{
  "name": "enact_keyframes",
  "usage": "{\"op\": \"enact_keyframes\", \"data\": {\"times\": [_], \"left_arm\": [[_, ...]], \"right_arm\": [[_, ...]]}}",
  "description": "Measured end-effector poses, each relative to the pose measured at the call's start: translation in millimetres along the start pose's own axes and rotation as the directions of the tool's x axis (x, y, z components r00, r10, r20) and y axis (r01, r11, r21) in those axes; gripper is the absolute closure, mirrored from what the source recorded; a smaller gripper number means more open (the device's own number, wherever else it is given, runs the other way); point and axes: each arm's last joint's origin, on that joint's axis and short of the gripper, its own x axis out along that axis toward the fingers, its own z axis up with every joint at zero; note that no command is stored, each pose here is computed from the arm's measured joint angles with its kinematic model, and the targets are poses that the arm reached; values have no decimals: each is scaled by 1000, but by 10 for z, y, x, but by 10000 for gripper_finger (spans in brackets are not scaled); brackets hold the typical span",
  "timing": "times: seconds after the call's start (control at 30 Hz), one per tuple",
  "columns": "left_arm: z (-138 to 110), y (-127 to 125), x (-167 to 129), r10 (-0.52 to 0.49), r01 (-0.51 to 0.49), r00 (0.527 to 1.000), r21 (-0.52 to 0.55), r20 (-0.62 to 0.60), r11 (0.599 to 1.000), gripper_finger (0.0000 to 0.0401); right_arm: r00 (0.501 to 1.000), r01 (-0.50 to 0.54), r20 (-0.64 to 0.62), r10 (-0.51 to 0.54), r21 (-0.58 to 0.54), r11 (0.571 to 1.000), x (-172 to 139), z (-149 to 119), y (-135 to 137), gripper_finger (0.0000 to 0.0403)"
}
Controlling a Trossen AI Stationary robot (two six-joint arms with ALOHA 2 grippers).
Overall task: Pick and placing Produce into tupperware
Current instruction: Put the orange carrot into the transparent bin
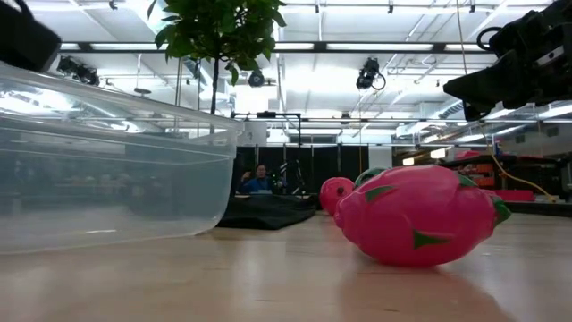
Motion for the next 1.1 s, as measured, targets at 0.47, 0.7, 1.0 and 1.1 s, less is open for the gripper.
{"op": "enact_keyframes", "data": {"times": [0.47, 0.7, 1.0, 1.1], "left_arm": [[-16, 38, 151, -36, 36, 999, 0, 17, 999, 131], [-3, 39, 162, -27, 27, 998, 0, 53, 1000, 131], [-32, 2, 296, 14, -16, 999, 23, 45, 1000, 131], [-34, 0, 302, 15, -16, 999, 25, 39, 1000, 131]], "right_arm": [[1000, 0, 0, 0, 0, 1000, 0, 0, 0, 361], [1000, 0, 0, 0, 0, 1000, 0, 0, 0, 361], [1000, 0, 0, 0, 0, 1000, 0, 0, 0, 361], [1000, 0, 0, 0, 0, 1000, 0, 0, 0, 361]]}}
